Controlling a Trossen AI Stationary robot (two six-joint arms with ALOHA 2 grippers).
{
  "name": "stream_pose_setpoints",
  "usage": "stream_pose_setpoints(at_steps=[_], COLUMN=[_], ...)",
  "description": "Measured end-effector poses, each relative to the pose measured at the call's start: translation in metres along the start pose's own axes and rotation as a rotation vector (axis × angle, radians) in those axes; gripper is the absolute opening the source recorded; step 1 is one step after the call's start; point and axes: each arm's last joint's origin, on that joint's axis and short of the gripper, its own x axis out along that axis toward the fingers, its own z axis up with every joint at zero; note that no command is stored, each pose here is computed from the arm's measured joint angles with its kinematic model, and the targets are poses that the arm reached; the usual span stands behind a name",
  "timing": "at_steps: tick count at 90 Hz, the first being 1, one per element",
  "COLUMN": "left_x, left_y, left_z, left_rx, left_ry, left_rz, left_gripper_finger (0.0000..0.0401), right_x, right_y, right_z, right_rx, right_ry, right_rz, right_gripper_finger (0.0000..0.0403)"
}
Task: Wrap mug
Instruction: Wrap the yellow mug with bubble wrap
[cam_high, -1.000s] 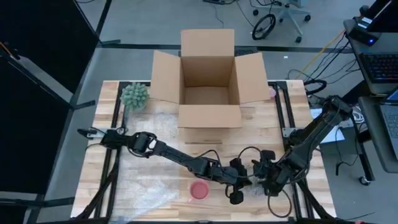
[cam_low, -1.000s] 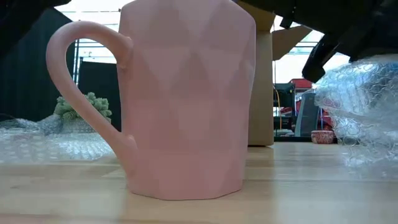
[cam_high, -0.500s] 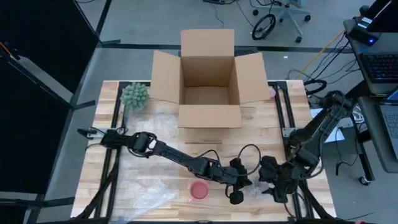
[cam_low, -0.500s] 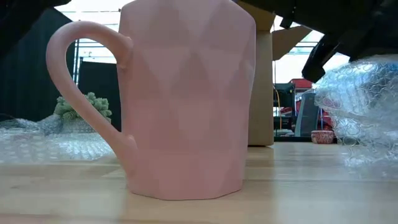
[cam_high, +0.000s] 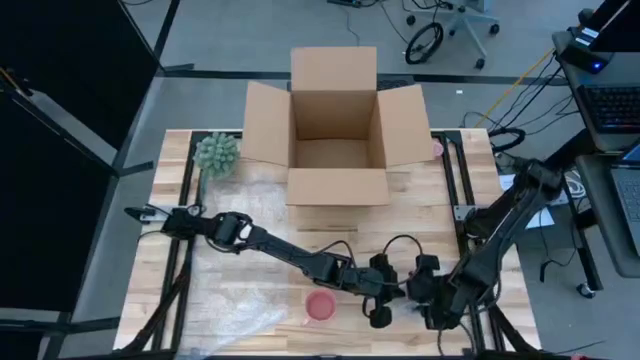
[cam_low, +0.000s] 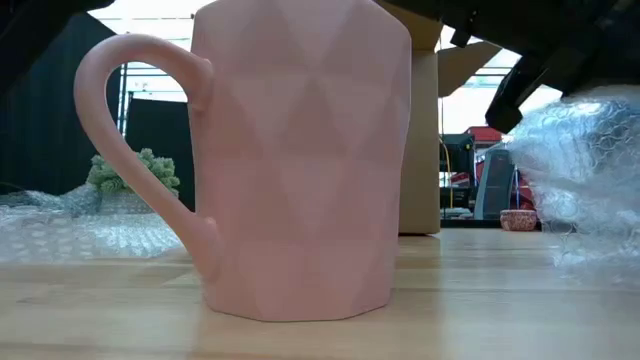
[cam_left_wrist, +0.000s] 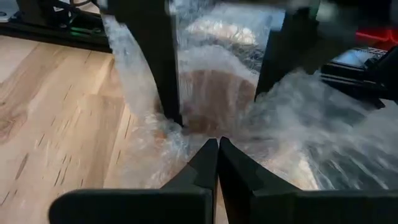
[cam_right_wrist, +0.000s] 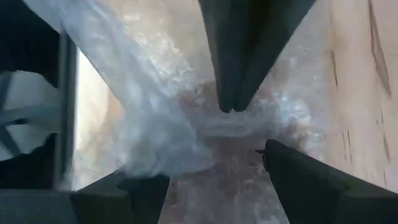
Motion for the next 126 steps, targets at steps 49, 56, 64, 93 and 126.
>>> stream_pose_setpoints(at_steps=[49, 56, 64, 93, 126], left_x=[0.0, 0.0, 0.0, 0.0, 0.0], left_y=[-0.001, -0.001, -0.001, -0.001, -0.002], left_z=[-0.001, -0.001, 0.0, 0.0, 0.0], left_rx=[0.001, 0.001, 0.001, 0.001, 0.001], left_ry=[-0.006, -0.006, -0.006, -0.007, -0.007], left_rz=[-0.005, -0.005, -0.005, -0.006, -0.012], left_gripper_finger=[0.0, 0.0, 0.0, 0.0, 0.0], right_x=[0.015, 0.013, 0.01, 0.023, 0.025], right_y=[0.003, 0.002, 0.002, 0.003, 0.006], right_z=[0.0, 0.0, 0.001, -0.002, 0.004], right_rx=[-0.015, -0.013, -0.008, -0.015, -0.008], right_ry=[0.037, 0.033, 0.037, 0.085, 0.092], right_rz=[-0.026, -0.015, 0.006, -0.015, -0.015], right_gripper_finger=[0.0242, 0.0241, 0.022, 0.0019, 0.016])
